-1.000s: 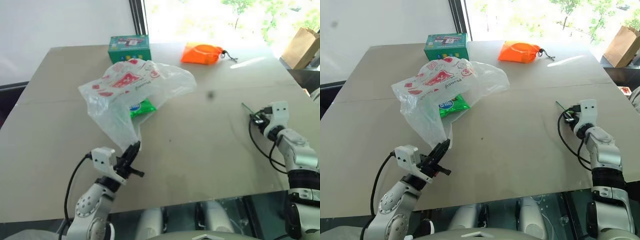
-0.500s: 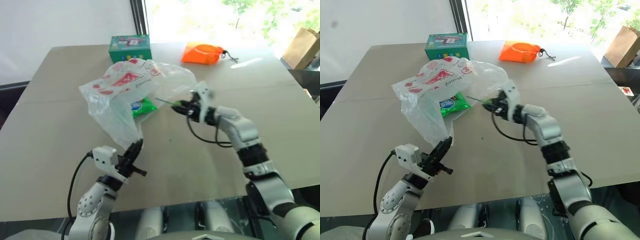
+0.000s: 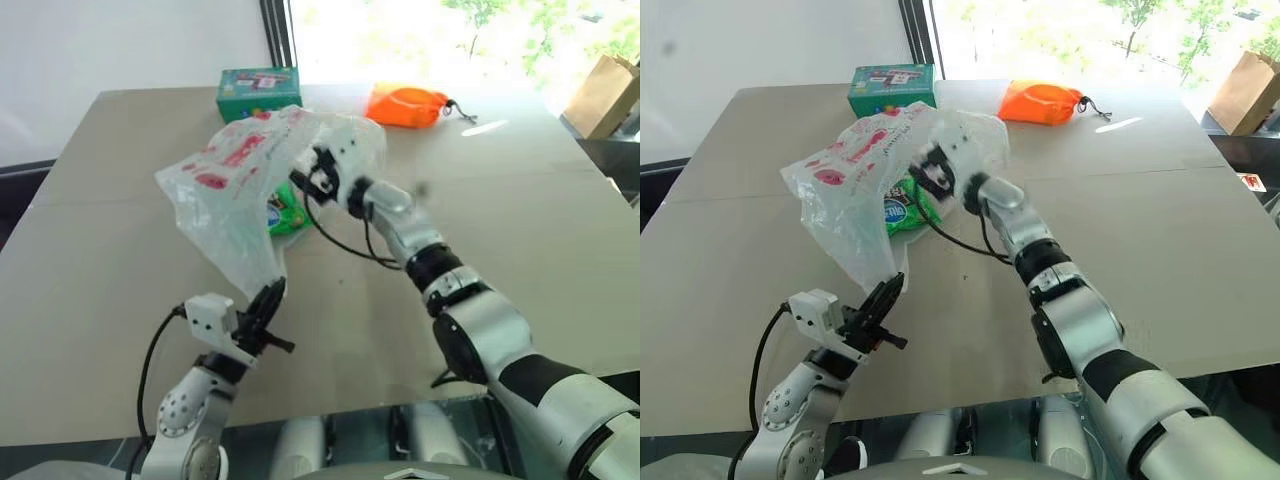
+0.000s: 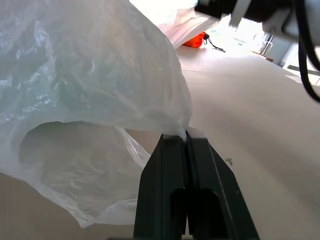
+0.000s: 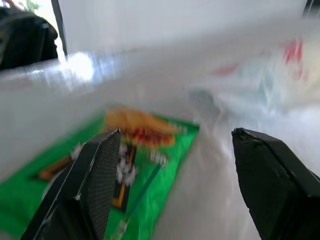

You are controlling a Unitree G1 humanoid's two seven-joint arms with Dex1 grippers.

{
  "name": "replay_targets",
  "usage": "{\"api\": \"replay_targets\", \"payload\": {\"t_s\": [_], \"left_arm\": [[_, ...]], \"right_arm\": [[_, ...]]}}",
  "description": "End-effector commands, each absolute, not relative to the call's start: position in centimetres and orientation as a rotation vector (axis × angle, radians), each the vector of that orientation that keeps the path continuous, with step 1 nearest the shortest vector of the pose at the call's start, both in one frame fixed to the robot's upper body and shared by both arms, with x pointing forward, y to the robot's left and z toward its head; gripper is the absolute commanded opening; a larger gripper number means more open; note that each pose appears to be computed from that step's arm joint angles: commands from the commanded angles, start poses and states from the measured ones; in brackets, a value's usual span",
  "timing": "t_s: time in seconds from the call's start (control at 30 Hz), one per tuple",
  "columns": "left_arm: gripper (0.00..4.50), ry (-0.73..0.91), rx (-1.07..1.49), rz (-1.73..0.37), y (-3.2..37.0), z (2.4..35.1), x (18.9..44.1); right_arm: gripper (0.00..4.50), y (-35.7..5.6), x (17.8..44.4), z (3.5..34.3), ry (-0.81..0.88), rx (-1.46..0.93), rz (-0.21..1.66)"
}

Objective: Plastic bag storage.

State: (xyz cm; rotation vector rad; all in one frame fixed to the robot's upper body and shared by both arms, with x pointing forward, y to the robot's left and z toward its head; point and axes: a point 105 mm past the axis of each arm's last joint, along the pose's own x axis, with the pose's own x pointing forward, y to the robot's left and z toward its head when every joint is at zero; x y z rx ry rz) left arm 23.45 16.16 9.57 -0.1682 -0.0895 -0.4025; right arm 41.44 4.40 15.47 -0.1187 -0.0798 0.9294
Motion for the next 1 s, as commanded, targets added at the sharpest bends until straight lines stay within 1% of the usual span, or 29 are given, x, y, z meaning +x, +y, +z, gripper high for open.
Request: {"api": "replay_targets", "payload": {"t_s": [0.03, 0.1, 0.17, 0.27, 0.37, 0.53, 0.6, 0.7, 0.8, 1.0], "left_arm": [[0.0, -0.128, -0.156, -0.403, 16.0, 10.4, 23.0], [0.0, -0.122, -0.156, -0.408, 16.0, 10.3, 23.0], [0.0, -0.12, -0.155, -0.41, 16.0, 10.3, 23.0], [0.0, -0.119, -0.155, -0.41, 16.2, 10.2, 23.1], [0.0, -0.112, -0.157, -0.42, 16.1, 10.0, 23.2], [0.0, -0.112, -0.152, -0.43, 16.1, 9.9, 23.5], [0.0, -0.115, -0.147, -0.428, 16.1, 10.0, 23.6], [0.0, -0.12, -0.14, -0.426, 16.2, 10.2, 23.6], [0.0, -0.123, -0.131, -0.415, 16.4, 10.2, 23.5], [0.0, -0.126, -0.127, -0.411, 16.4, 10.3, 23.4]], "right_arm": [[3.6, 1.3, 40.0, 14.7, -0.087, -0.176, 1.047], [3.6, -1.1, 39.6, 13.7, -0.055, -0.213, 1.04], [3.6, -3.1, 40.0, 13.4, -0.023, -0.223, 0.983], [3.6, -6.4, 41.4, 13.1, 0.023, -0.219, 0.833], [3.6, -8.4, 43.1, 13.7, 0.014, -0.205, 0.694], [3.6, -8.0, 45.5, 15.9, -0.029, -0.163, 0.583], [3.6, -7.3, 46.1, 16.4, -0.033, -0.16, 0.571], [3.6, -5.7, 46.2, 16.8, -0.021, -0.144, 0.606], [3.6, -4.7, 46.1, 16.2, 0.014, -0.145, 0.64], [3.6, -4.3, 46.1, 15.8, 0.038, -0.142, 0.633]]}}
